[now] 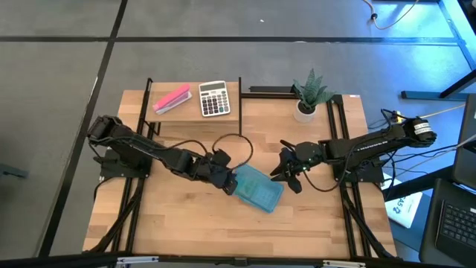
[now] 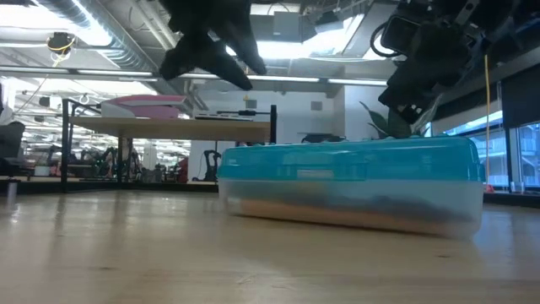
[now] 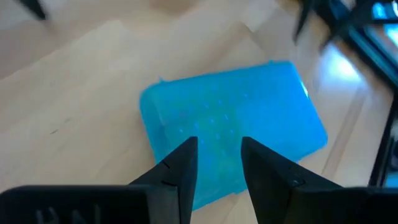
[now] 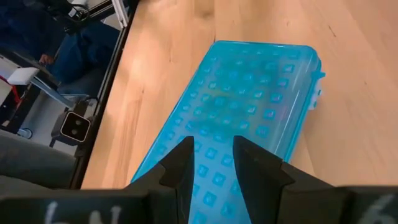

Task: Pack school essentials
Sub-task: Close the supply box

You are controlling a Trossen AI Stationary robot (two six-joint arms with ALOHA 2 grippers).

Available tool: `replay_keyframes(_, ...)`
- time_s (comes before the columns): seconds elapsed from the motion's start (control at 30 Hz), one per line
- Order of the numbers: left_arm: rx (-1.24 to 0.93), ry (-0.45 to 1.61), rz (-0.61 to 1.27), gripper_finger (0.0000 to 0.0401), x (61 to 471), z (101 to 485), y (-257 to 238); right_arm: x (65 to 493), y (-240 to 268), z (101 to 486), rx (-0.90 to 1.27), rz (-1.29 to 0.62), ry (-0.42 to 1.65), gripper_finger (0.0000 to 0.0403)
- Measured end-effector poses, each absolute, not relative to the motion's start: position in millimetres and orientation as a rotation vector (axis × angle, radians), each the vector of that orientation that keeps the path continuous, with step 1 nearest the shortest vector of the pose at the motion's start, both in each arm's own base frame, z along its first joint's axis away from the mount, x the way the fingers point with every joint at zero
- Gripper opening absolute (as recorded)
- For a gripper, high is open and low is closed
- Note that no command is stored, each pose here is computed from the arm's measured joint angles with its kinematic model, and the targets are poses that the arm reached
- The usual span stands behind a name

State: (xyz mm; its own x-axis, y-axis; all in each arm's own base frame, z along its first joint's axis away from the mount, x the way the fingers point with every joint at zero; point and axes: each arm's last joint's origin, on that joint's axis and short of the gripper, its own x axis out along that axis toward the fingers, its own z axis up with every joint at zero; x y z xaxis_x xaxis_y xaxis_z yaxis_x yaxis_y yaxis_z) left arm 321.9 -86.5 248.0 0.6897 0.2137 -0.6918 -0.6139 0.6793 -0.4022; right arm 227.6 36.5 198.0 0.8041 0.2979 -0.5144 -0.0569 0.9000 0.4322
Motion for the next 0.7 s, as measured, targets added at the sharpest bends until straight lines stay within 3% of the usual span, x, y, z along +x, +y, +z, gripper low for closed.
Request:
replay_keyframes(0.3,-0.492,0.751,0.396,0.0117,332.5,222.4,-104.2,227.6,36.4,198.0,0.414,0.194,0.610,0.0114)
replay_keyframes(0.7,-0.436,0.832,0.422,0.0117,343.5,184.5,-113.0,227.6,36.3,197.9,0.414,0.193,0.610,0.0114)
